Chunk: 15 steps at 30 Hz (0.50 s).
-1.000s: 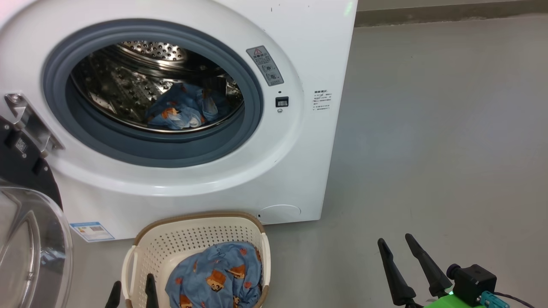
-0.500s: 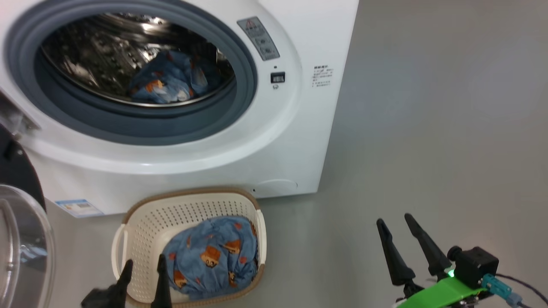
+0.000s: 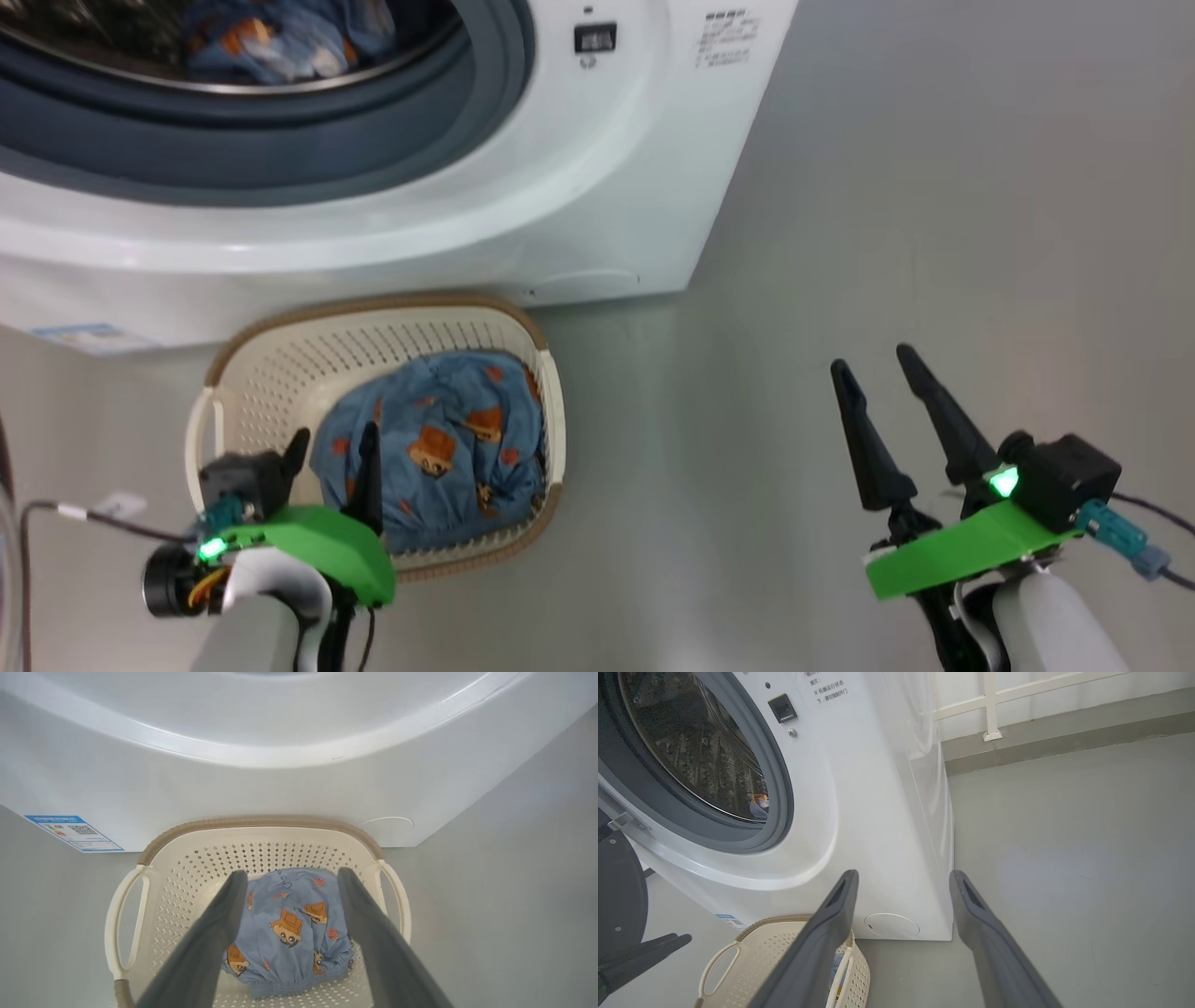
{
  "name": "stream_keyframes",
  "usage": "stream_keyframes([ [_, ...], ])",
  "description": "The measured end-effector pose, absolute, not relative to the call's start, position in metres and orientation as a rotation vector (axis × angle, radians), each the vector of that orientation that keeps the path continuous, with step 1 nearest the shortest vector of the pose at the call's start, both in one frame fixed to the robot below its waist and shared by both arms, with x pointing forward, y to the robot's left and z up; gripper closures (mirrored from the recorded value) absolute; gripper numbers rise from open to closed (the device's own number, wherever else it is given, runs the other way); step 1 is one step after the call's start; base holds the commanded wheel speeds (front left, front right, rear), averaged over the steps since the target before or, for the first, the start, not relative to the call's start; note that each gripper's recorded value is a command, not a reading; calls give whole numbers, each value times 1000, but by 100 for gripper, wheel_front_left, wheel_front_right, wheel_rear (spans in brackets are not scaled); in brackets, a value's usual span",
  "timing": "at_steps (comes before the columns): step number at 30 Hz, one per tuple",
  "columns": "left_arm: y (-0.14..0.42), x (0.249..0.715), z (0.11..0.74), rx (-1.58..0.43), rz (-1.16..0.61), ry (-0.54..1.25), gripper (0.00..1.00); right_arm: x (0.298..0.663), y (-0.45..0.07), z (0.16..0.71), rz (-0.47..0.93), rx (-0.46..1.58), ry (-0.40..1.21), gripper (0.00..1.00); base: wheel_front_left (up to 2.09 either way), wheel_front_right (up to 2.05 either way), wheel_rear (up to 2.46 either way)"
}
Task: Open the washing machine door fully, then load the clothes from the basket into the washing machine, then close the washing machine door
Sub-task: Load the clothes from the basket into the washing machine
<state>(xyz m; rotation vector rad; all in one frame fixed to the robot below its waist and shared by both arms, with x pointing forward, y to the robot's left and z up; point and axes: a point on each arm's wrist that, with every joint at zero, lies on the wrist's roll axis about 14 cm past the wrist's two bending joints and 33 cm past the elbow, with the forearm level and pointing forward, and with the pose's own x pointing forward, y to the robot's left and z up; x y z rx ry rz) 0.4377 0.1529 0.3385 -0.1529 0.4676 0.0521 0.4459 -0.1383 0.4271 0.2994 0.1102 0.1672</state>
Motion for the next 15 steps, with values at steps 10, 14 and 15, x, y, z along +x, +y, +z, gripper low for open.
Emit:
stream_keyframes([
  [10,161,442,252,-158,96,728,0,474,-142,389,161,289,167,0,0,0,0],
  [14,164,441,228,-168,120,801,0,480,-146,377,156,281,183,0,0,0,0],
  [15,164,441,228,-168,120,801,0,480,-146,377,156,281,183,0,0,0,0],
])
